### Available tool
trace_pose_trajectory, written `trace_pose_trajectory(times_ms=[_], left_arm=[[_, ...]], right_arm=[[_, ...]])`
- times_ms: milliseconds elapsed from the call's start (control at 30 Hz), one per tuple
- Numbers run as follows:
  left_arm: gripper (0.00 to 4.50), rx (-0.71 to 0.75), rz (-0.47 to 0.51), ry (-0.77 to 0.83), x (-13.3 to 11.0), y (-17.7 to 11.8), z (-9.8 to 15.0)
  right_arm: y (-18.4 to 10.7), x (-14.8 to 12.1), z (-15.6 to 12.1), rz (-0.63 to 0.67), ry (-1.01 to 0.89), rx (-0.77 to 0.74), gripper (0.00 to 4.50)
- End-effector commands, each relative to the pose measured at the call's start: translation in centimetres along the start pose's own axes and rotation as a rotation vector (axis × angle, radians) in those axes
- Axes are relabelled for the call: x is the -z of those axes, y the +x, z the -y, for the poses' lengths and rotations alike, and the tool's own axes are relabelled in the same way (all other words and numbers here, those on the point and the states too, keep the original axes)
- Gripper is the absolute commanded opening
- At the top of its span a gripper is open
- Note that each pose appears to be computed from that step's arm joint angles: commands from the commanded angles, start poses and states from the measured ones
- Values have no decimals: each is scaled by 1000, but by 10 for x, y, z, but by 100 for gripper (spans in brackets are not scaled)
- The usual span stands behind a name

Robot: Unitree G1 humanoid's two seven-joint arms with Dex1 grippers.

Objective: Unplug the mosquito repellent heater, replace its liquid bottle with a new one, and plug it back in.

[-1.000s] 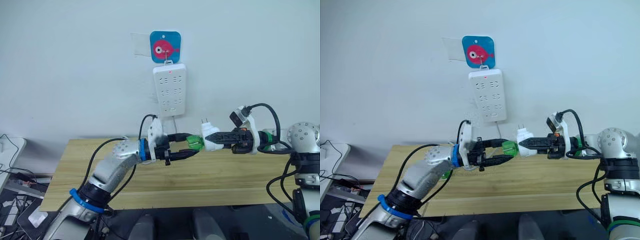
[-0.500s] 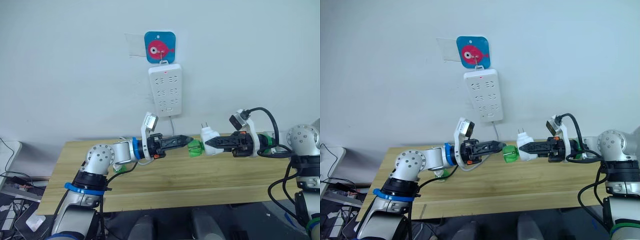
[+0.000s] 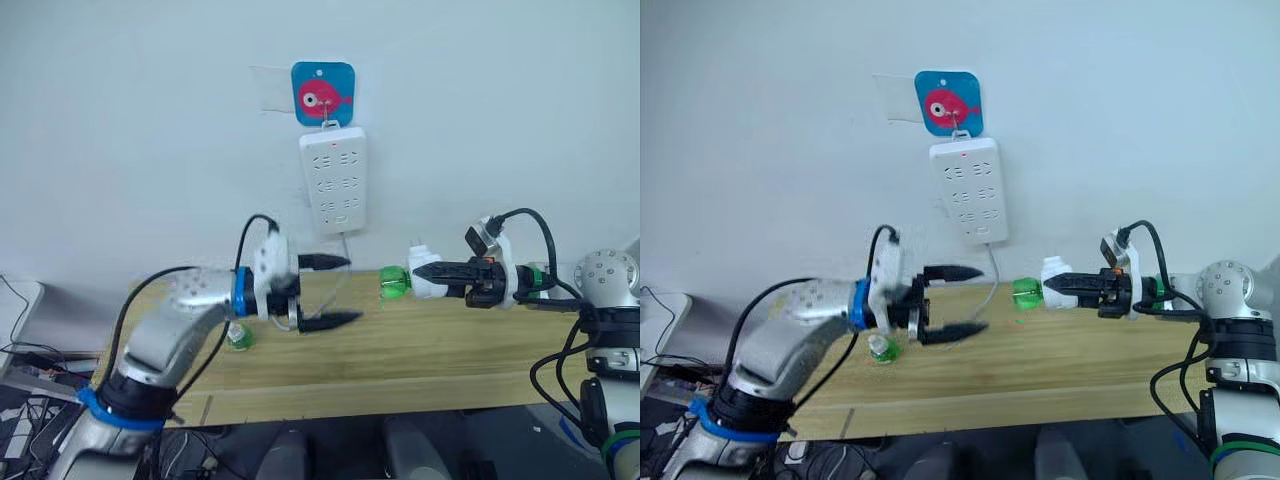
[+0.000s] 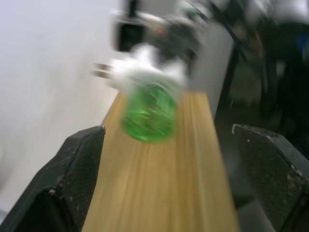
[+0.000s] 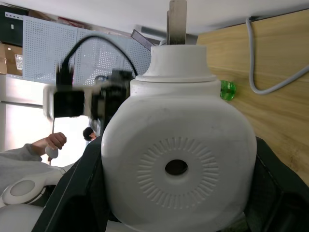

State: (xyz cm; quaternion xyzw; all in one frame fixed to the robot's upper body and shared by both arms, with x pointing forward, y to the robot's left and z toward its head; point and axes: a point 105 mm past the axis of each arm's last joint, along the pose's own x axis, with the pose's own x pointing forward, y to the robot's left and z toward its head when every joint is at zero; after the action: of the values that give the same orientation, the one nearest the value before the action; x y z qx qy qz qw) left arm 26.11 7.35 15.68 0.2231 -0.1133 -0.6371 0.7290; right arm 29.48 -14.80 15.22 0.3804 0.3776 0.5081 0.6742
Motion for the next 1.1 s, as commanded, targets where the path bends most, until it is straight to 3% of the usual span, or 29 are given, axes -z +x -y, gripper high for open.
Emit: trace_pose_trajectory(times_ms=[33, 133, 300, 600, 967, 1100], left_arm=[[447, -112, 8, 484, -6, 3, -12], [447, -123, 64, 644, -3, 16, -7], [447, -168, 128, 780, -2, 32, -7], [447, -235, 146, 868, 1, 40, -20], [447, -227, 176, 882, 0, 46, -17], [359, -223, 180, 879, 0, 46, -18]], right_arm=[[2, -7, -15, 6, -44, -46, 298], [6, -8, -18, 5, -44, -70, 298], [9, -7, -24, -3, -49, -101, 298], [13, -3, -30, -24, -54, -125, 298], [16, 1, -31, -32, -45, -126, 298], [16, 1, -30, -34, -45, -123, 298]])
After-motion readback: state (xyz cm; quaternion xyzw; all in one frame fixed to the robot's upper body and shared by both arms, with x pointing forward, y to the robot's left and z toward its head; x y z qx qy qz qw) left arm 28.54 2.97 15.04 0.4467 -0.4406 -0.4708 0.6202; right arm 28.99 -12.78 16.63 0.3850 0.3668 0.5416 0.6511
